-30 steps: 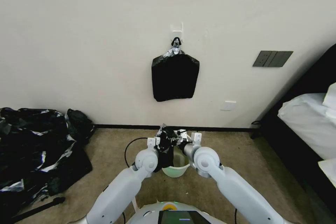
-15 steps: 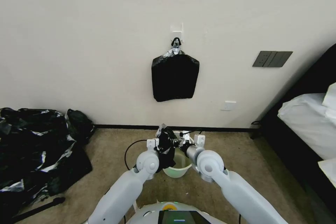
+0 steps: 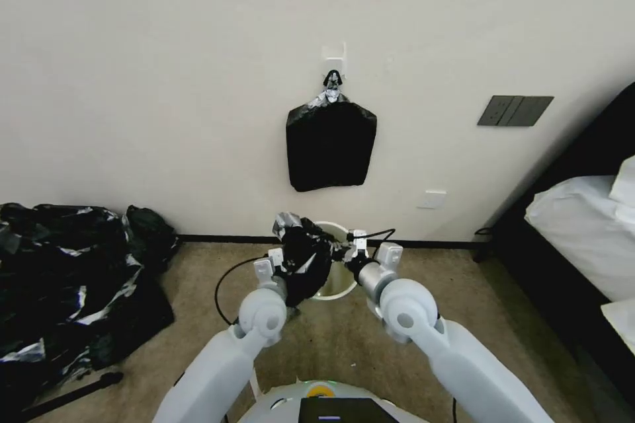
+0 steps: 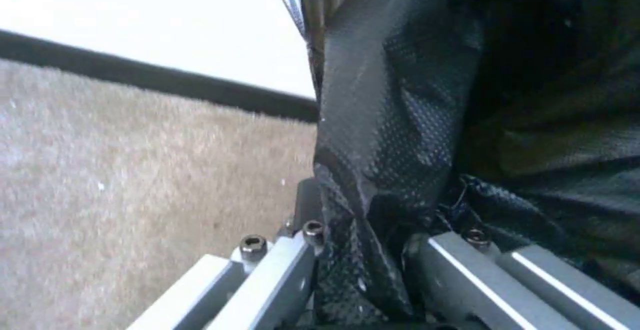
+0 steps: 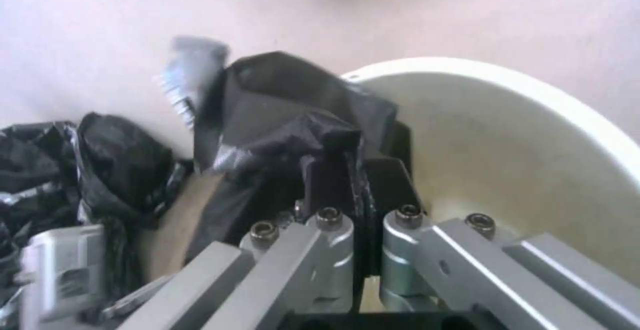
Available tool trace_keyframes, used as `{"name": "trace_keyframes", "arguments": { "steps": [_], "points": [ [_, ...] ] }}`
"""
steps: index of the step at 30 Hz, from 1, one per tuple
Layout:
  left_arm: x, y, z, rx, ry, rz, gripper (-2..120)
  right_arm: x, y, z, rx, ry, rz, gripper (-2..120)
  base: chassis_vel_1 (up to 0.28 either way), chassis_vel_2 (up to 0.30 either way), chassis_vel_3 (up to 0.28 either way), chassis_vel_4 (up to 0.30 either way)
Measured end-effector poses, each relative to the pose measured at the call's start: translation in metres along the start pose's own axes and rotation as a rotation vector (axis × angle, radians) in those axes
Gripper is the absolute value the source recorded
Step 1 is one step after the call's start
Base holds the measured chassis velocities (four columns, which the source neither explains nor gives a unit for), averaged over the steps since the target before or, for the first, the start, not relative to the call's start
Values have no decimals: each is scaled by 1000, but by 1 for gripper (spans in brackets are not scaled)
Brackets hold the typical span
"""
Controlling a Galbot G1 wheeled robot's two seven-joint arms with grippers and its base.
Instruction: Place a trash bag onto the trash bin.
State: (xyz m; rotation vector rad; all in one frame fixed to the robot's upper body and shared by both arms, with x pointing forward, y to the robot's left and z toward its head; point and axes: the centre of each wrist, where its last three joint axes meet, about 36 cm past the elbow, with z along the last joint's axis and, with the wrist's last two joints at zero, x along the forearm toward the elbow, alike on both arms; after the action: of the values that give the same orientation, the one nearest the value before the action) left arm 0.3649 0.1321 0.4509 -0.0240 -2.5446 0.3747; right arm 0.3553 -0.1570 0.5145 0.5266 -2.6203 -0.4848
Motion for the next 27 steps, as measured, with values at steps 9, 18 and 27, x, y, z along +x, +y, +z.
{"name": "trace_keyframes", "arguments": {
  "steps": [9, 18, 27],
  "points": [
    [7, 18, -9, 14, -44, 8, 1, 15, -12, -17, 0, -72, 57, 0, 0, 0, 0, 0],
    [9, 21, -12, 19, -49, 8, 1, 22, -30, -35, 11, -101, 110, 0, 0, 0, 0, 0],
    [11, 22, -13, 33, -48, 15, 1, 21, -45, -45, 20, -90, 153, 0, 0, 0, 0, 0]
  ]
}}
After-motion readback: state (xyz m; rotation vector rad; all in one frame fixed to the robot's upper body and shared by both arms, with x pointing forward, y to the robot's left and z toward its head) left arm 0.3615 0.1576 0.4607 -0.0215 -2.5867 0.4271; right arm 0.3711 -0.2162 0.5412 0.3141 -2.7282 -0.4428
